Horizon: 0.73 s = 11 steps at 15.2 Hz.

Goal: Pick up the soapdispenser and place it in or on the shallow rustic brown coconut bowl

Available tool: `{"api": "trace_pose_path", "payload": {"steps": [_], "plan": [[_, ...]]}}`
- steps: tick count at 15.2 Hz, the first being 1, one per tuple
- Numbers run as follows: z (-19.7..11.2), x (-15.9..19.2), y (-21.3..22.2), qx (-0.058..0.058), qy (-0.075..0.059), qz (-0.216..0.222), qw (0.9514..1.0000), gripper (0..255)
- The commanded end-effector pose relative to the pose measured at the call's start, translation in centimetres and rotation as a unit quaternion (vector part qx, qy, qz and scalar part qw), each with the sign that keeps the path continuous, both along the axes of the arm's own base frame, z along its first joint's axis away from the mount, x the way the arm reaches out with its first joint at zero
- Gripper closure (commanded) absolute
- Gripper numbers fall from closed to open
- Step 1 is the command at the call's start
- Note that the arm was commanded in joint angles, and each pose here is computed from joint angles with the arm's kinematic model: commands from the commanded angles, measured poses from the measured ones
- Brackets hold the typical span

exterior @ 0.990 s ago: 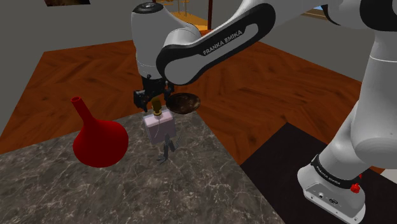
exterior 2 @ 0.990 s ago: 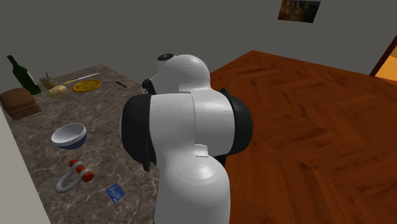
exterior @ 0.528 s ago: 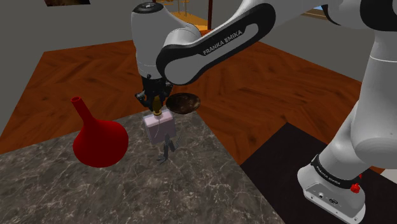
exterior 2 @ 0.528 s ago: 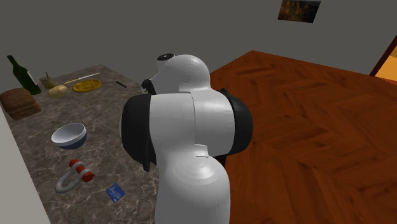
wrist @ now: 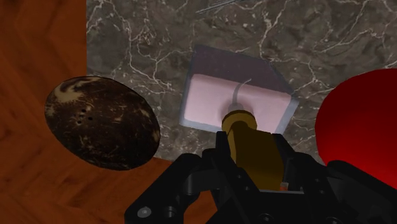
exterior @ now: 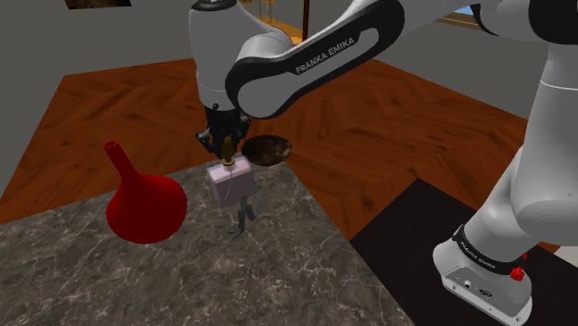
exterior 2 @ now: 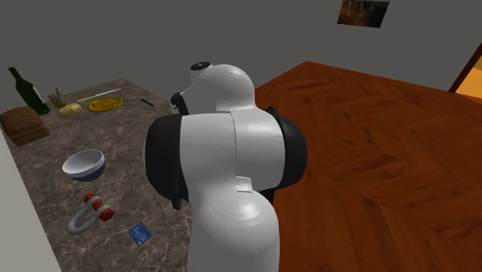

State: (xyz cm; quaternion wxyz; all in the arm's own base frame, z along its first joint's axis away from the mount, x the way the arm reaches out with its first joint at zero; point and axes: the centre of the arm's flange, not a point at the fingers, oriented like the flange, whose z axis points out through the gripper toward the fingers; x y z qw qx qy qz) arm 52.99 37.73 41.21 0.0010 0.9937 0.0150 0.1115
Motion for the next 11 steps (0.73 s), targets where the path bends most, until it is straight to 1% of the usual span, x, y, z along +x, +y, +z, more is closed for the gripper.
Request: {"api": "trace_pose_path", "payload": {"steps": [1,11], "plan": [[1.0,0.0,0.0,0.000,0.000,0.000,1.0000,255],[6.3,0.0,0.0,0.000,0.000,0.000,1.0000,255]]}}
